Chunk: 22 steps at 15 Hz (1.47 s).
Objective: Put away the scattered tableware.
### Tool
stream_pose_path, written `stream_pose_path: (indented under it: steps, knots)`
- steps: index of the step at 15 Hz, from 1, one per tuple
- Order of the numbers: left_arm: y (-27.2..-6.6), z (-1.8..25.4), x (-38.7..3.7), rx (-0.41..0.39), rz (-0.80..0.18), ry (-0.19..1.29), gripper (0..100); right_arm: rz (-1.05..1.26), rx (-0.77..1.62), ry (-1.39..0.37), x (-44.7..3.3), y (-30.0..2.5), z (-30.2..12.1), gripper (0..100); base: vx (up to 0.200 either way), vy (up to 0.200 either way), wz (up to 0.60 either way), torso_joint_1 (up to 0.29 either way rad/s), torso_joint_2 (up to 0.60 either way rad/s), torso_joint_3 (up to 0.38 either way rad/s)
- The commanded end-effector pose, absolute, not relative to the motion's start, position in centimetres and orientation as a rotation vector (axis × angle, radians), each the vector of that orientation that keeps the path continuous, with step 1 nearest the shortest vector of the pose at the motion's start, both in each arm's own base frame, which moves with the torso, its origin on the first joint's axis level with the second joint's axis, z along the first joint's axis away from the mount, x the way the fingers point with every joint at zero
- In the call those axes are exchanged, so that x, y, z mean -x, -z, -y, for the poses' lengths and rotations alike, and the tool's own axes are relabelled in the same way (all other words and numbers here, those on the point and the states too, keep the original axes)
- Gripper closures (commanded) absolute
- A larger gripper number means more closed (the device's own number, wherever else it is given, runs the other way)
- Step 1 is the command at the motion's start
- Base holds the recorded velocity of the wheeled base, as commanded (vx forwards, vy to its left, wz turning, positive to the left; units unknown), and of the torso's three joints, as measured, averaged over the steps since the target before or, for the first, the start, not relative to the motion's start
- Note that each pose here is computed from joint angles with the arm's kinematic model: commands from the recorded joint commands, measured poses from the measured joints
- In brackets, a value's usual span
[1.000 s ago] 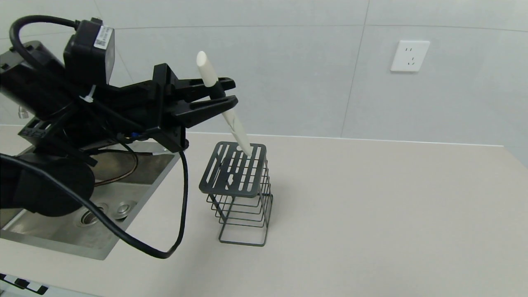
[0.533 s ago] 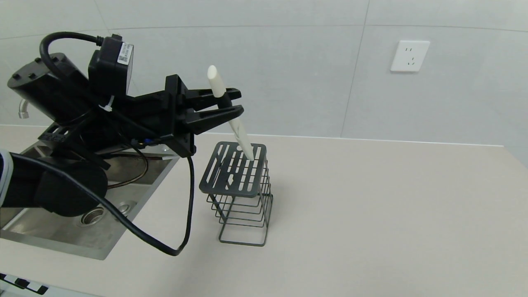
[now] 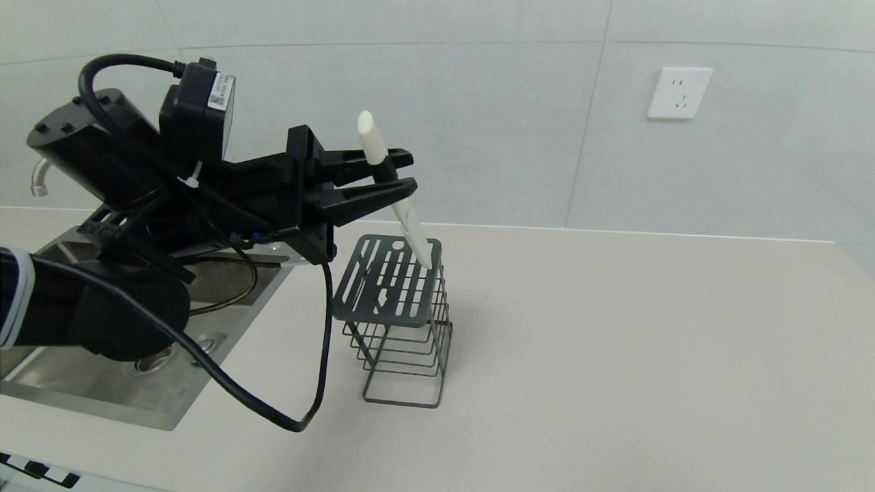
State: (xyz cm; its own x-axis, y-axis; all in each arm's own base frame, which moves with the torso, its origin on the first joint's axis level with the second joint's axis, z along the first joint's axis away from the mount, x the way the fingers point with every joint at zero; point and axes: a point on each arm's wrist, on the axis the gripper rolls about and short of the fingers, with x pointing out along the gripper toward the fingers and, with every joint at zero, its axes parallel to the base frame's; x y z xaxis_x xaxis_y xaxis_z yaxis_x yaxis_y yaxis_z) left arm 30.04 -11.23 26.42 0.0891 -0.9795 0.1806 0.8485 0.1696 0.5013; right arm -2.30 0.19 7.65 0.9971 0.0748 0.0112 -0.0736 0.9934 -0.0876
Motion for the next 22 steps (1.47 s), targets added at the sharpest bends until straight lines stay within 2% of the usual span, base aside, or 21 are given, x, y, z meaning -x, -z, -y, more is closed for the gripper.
stream_pose_path:
  steps: [1, 3, 22]
  knots:
    - [-26.4, 11.2, -30.3, -0.301, 0.536, 1.384, 100, 0.014, 0.088, -0.076, 2.3, -7.7, -0.2, 100, 0.0, 0.0, 0.0, 0.0, 0.0, 0.0]
    - [-26.9, 10.6, -31.0, -0.323, 0.559, 1.354, 100, 0.014, 0.088, -0.075, 2.3, -7.7, -0.2, 100, 0.0, 0.0, 0.0, 0.0, 0.0, 0.0]
    - [-25.6, 10.8, -31.2, -0.303, 0.516, 1.363, 100, 0.014, 0.088, -0.075, 2.3, -7.7, -0.2, 100, 0.0, 0.0, 0.0, 0.0, 0.0, 0.0]
